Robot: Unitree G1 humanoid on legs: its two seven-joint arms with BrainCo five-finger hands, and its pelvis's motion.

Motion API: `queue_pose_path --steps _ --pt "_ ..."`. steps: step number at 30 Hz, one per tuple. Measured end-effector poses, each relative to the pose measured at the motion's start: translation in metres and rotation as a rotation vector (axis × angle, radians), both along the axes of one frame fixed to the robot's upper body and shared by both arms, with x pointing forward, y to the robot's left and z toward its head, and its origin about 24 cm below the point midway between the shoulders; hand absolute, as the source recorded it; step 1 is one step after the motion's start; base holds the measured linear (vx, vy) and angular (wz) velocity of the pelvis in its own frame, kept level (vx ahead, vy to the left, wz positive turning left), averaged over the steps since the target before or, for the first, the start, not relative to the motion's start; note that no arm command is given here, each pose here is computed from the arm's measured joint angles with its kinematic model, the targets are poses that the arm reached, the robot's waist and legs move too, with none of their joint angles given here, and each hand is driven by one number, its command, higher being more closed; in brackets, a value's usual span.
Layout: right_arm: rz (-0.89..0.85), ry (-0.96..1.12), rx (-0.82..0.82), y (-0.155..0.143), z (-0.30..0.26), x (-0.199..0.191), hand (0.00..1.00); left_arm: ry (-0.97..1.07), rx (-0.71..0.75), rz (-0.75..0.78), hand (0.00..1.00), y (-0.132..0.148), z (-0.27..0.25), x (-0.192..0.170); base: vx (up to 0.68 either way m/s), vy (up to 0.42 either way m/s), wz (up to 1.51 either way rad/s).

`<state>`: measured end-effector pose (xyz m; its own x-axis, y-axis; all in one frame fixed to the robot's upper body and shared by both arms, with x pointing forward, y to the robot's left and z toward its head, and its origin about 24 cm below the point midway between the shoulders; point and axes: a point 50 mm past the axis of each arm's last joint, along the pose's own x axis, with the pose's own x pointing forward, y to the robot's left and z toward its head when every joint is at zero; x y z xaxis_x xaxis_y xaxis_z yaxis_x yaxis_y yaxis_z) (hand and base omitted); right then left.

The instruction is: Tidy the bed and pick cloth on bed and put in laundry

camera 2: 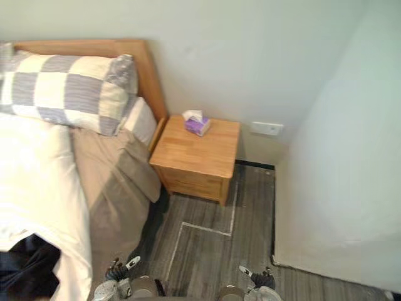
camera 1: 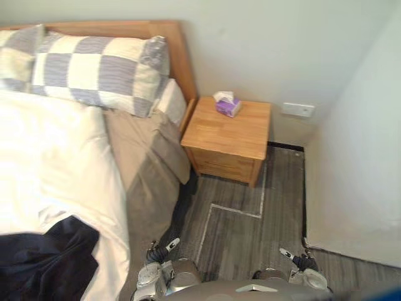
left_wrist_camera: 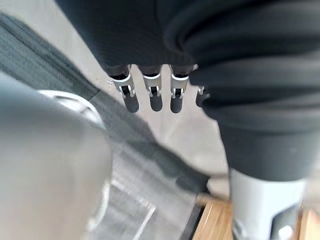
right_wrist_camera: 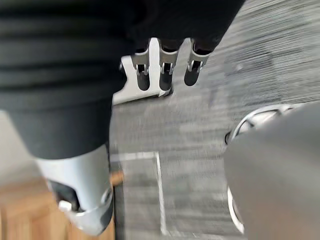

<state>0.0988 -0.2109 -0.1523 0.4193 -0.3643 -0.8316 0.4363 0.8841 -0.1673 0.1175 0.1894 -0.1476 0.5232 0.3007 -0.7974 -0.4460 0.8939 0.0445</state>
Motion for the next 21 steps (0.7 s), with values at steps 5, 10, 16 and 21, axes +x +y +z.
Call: queue_pose_path --steps 5,10,16,21 --pt "-0.038 0.052 0.015 -0.002 -0.005 -0.005 0.0 0.029 0.033 -0.111 0.0 0.001 -0.001 -0.002 0.24 0.16 1.85" --pt "-0.048 0.065 0.009 -0.007 -0.006 -0.005 0.0 0.092 0.006 -0.087 0.0 0.001 -0.008 -0.019 0.16 -0.052 1.25" --pt "-0.043 0.049 0.01 -0.008 -0.004 -0.004 0.0 0.123 0.034 -0.09 0.0 0.013 -0.01 -0.025 0.27 -0.094 1.2" --pt "0.025 0.03 0.011 0.003 -0.004 -0.001 0.0 0.137 0.054 -0.031 0.0 0.027 -0.009 -0.032 0.16 -0.241 1.25"
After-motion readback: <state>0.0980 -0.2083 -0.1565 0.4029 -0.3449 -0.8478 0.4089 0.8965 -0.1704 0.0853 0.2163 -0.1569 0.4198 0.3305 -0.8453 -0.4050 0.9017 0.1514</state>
